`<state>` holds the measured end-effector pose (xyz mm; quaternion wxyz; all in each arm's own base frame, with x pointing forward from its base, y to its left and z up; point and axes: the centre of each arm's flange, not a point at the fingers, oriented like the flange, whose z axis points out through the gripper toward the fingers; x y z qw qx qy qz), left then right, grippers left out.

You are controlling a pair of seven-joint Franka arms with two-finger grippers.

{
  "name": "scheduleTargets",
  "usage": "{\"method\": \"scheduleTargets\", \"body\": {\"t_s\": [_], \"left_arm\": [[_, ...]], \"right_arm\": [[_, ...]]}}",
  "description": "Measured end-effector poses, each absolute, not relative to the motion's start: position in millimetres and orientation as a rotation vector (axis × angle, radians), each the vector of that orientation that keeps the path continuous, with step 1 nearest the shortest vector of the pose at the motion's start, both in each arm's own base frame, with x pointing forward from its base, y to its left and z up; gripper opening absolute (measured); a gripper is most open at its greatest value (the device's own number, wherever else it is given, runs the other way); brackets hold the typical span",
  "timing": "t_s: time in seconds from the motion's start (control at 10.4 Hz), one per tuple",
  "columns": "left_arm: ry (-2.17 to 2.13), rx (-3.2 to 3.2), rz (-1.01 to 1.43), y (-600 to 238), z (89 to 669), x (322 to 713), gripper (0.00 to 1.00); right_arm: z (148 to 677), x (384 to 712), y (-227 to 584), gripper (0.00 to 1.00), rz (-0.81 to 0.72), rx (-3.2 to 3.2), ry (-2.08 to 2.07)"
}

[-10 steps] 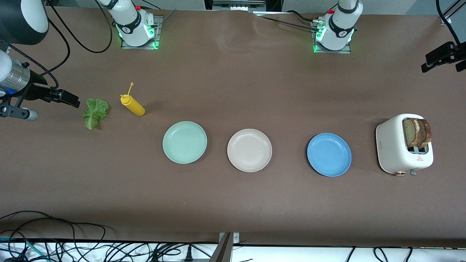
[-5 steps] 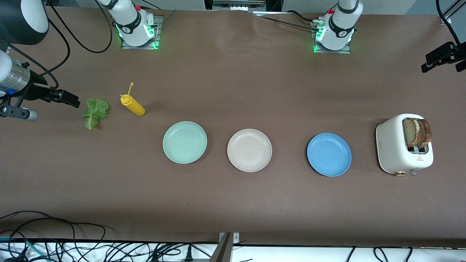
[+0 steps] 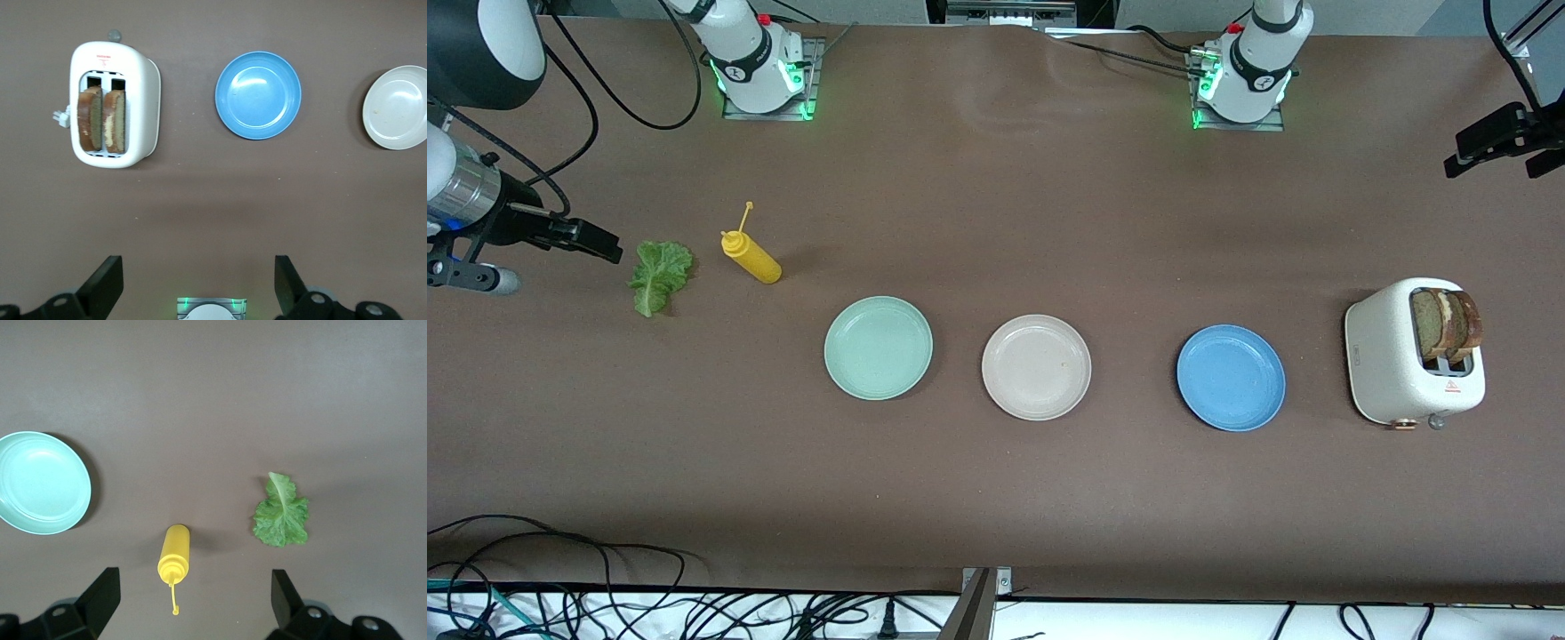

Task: Make sandwich on beige plate with both arms

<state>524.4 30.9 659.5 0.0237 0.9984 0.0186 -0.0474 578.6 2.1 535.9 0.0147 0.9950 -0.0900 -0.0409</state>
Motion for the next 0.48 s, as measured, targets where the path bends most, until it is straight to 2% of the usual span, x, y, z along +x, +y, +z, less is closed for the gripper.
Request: {"method": "scheduleTargets", "body": {"t_s": [0.48], "left_arm": [[0.062, 3.089, -0.144, 30.5, 645.7, 508.9, 1.00]], "right_arm": [[535.5, 578.7, 1.5, 1.00, -0.129, 3.097, -0.282]]}}
